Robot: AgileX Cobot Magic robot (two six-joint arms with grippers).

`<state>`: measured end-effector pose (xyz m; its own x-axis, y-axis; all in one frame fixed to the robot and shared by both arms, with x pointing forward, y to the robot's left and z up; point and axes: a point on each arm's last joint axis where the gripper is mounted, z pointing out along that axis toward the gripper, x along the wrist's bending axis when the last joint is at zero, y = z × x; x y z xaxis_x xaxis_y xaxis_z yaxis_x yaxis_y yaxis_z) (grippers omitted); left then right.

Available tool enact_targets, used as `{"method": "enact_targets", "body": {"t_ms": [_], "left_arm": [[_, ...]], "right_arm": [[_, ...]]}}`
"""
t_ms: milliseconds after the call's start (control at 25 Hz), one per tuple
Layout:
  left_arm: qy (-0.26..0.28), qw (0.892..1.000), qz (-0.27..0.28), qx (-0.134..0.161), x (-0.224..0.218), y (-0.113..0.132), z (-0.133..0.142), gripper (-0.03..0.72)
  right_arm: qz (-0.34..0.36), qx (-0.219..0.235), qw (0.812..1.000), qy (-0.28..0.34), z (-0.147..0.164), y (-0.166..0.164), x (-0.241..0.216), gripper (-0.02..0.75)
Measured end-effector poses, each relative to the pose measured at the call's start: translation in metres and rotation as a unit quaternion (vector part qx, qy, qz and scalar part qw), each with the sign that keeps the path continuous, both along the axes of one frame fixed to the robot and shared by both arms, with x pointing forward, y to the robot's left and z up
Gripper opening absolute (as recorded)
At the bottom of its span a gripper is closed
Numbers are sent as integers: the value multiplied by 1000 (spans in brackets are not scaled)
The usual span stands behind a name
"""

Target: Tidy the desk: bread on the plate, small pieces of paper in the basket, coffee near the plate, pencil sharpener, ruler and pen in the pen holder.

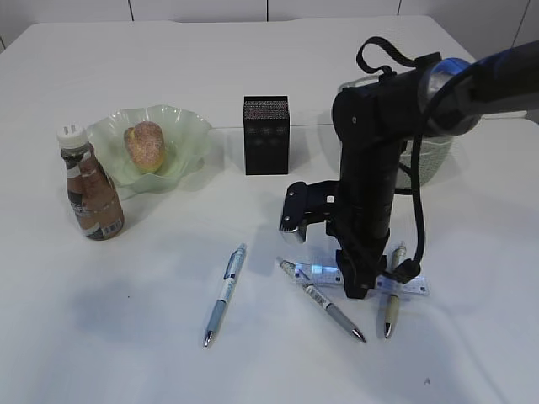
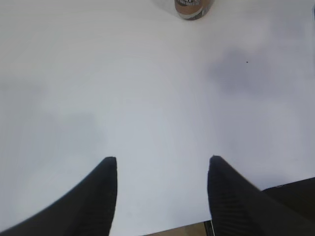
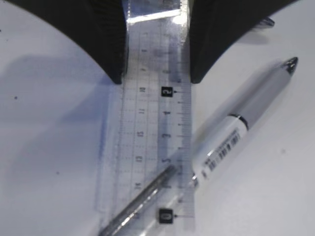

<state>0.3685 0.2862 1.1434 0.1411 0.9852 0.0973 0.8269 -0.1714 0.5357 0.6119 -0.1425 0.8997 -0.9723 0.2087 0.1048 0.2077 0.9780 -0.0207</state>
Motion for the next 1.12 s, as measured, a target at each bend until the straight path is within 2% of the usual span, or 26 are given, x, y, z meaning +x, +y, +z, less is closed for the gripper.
{"method": "enact_targets", "body": {"t_ms": [160, 480, 1120], "left_arm": [[0, 1000, 0, 0, 0, 0, 0, 408], [0, 1000, 0, 0, 0, 0, 0, 399], [-7, 1000, -1, -1, 1, 0, 1, 394]], "right_arm": [[-3, 3, 1000, 4, 6, 2, 3, 295], [-33, 42, 998, 19, 23, 13, 8, 295], [-92, 125, 987, -34, 71, 33, 32, 294]]}}
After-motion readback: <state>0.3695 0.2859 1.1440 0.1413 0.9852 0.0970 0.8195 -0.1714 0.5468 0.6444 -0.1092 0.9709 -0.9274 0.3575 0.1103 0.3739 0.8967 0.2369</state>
